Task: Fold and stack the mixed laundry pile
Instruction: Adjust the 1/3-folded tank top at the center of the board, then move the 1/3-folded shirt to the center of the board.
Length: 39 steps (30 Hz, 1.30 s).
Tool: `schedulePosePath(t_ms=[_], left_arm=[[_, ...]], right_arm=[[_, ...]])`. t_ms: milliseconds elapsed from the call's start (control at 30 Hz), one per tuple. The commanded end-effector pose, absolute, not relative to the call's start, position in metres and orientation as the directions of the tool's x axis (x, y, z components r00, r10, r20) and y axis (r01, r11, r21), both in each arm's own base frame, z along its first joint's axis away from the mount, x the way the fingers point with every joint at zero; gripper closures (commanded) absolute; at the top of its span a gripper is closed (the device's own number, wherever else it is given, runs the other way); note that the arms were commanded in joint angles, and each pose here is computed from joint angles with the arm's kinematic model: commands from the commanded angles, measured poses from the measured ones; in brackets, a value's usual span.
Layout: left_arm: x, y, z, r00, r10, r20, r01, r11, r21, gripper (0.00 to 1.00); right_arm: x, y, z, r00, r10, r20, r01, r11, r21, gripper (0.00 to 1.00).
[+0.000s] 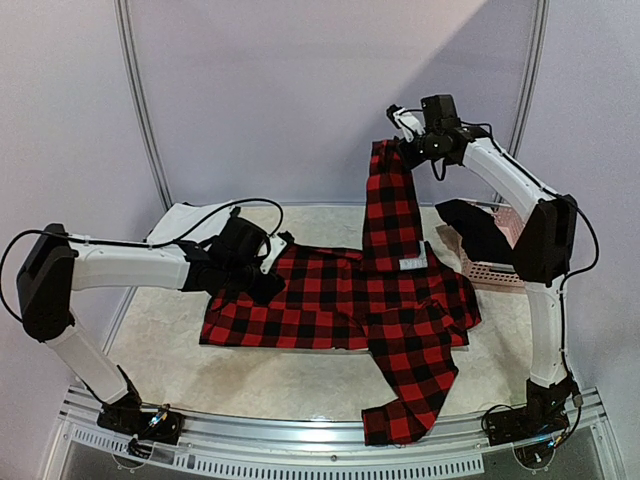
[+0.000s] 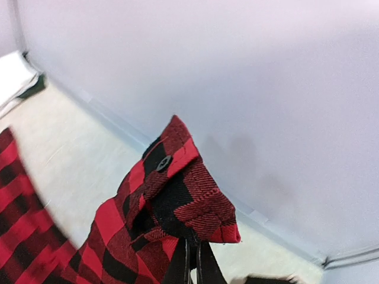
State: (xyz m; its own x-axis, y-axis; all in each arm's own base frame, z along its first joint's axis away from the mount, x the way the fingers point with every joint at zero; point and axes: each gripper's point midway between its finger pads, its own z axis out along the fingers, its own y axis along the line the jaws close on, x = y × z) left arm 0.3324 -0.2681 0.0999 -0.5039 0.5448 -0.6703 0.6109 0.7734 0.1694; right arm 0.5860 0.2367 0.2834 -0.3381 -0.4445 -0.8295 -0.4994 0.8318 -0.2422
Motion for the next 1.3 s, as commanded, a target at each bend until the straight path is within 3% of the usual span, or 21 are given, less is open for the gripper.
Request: schedulePosePath(t_ms=[0, 233, 367, 467, 533, 667, 800, 967, 1100, 1267], left_arm=[[0.333, -0.263, 0.092, -0.506, 0.555, -0.661, 0.608, 0.772, 0.183, 0.44], [0.331, -0.265, 0.085, -0.51, 0.564, -0.649, 0.621, 0.764, 0.175, 0.45], [0.329, -0.267, 0.085, -0.507, 0.566, -0.65, 0.632, 0.757, 0.167, 0.45], [0.33, -0.265, 0.084, -0.509, 0.575, -0.641, 0.63, 0.756, 0.177, 0.45], [0.334, -0.257, 0.083, -0.523, 0.587, -0.618, 0.607, 0.765, 0.213, 0.45], [0.348, -0.235, 0.091, -0.572, 0.558, -0.601, 0.527, 0.811, 0.252, 0.44], [0.367, -0.199, 0.098, -0.727, 0.359, -0.585, 0.352, 0.927, 0.131, 0.43], [0.34, -0.202, 0.085, -0.837, 0.286, -0.466, 0.341, 0.939, -0.037, 0.44], [0.303, -0.202, 0.065, -0.902, 0.27, -0.338, 0.331, 0.934, -0.136, 0.51], [0.274, -0.181, 0.041, -0.934, 0.267, -0.238, 0.298, 0.949, -0.102, 0.54]], right_arm=[[0.63, 0.226, 0.332, -0.114, -0.453, -0.884, -0.304, 0.863, -0.403, 1.0], [0.652, 0.229, 0.347, 0.023, -0.513, -0.858, -0.216, 0.836, -0.505, 0.98], [0.653, 0.231, 0.292, -0.074, -0.57, -0.818, -0.281, 0.799, -0.531, 0.78], [0.638, 0.227, 0.242, -0.182, -0.602, -0.777, -0.361, 0.776, -0.517, 0.5], [0.623, 0.22, 0.219, -0.257, -0.611, -0.749, -0.399, 0.773, -0.494, 0.44], [0.577, 0.214, 0.194, -0.334, -0.621, -0.709, -0.509, 0.752, -0.418, 0.38], [0.515, 0.219, 0.174, -0.407, -0.653, -0.639, -0.69, 0.678, -0.253, 0.35], [0.419, 0.206, 0.108, -0.513, -0.747, -0.423, -0.824, 0.567, -0.001, 0.37], [0.379, 0.181, 0.085, -0.517, -0.78, -0.351, -0.829, 0.559, -0.021, 0.35], [0.354, 0.156, 0.07, -0.524, -0.801, -0.289, -0.821, 0.565, -0.076, 0.34]])
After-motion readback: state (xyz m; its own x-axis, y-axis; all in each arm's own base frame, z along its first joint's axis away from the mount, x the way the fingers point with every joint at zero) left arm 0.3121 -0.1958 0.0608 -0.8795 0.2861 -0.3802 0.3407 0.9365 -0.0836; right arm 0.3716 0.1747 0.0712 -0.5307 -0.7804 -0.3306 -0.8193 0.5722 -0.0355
